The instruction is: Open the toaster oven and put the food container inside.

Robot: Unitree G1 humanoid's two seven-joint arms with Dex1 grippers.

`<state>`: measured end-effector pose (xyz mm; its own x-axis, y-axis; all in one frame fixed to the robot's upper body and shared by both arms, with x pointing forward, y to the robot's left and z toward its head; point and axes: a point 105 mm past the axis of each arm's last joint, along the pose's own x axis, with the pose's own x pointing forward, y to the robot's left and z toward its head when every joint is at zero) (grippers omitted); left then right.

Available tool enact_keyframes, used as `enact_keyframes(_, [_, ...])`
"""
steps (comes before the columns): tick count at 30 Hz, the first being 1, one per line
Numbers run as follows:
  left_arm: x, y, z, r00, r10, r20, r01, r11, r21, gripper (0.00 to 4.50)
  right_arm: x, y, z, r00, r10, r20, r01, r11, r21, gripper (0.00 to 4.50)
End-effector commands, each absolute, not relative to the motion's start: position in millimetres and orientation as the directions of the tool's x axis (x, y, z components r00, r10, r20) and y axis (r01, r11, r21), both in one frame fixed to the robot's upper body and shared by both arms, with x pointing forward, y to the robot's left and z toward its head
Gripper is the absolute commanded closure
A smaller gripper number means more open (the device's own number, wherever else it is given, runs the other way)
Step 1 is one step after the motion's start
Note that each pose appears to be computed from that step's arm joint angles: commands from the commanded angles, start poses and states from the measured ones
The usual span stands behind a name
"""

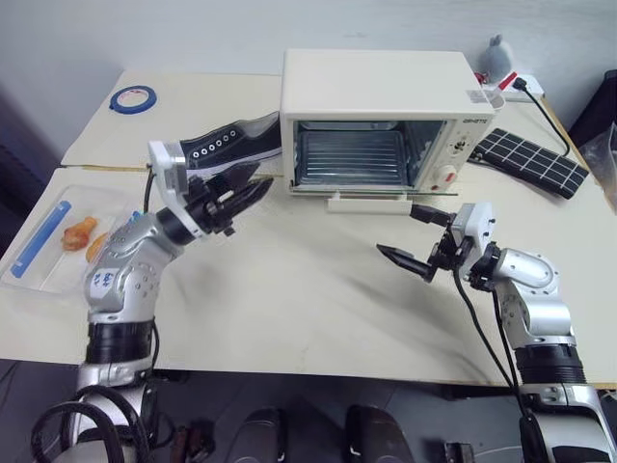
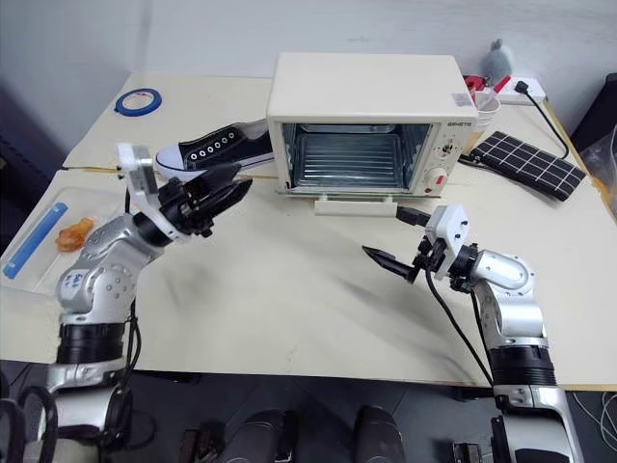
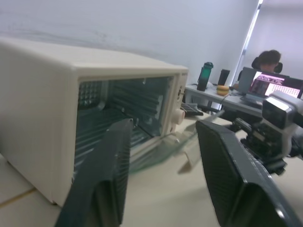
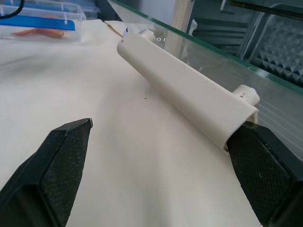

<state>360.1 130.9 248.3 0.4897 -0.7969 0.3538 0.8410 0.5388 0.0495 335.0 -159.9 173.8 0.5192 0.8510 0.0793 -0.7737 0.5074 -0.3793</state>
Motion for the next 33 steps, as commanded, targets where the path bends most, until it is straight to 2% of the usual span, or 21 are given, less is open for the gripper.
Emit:
enact_keyframes(1, [377.6,118.8,247.7,0.497,-0.798,0.34,0.825,0.557,0.1,3.66,329.6,-148.6,183.7,0.477,0.871,0.115,-0.759,0.475,-0.446,0.0])
enact_keyframes(4, [392.4,109.3,236.0,0.525,-0.799,0.293,0.813,0.573,0.103,4.49,331.0,-149.0,183.2,0.486,0.865,0.122,-0.749,0.484,-0.452,0.0])
enact_keyframes(12, [396.3,89.6,213.1,0.477,-0.853,0.211,0.852,0.508,0.124,4.49,324.0,-167.8,174.6,0.555,0.822,0.126,-0.702,0.545,-0.458,0.0])
enact_keyframes(17, [389.3,84.2,198.2,0.435,-0.89,0.137,0.878,0.453,0.154,4.49,303.6,-202.2,152.4,0.671,0.735,0.094,-0.632,0.634,-0.446,0.0])
enact_keyframes(22, [386.7,80.3,180.6,0.432,-0.898,0.078,0.88,0.439,0.182,4.49,270.8,-242.1,134.1,0.771,0.637,0.025,-0.566,0.702,-0.432,0.0])
enact_keyframes(27, [390.9,78.8,159.7,0.484,-0.875,0.022,0.867,0.482,0.124,4.49,259.3,-253.8,142.8,0.8,0.599,0.035,-0.536,0.74,-0.407,0.0])
enact_keyframes(29, [383.8,73.1,143.3,0.476,-0.879,-0.028,0.876,0.47,0.11,4.49,260.4,-248.4,157.3,0.786,0.615,0.066,-0.545,0.738,-0.398,0.0])
enact_keyframes(33, [377.9,76.5,134.8,0.492,-0.868,-0.069,0.868,0.484,0.11,4.49,265.7,-227.0,169.9,0.724,0.685,0.084,-0.61,0.692,-0.385,0.0])
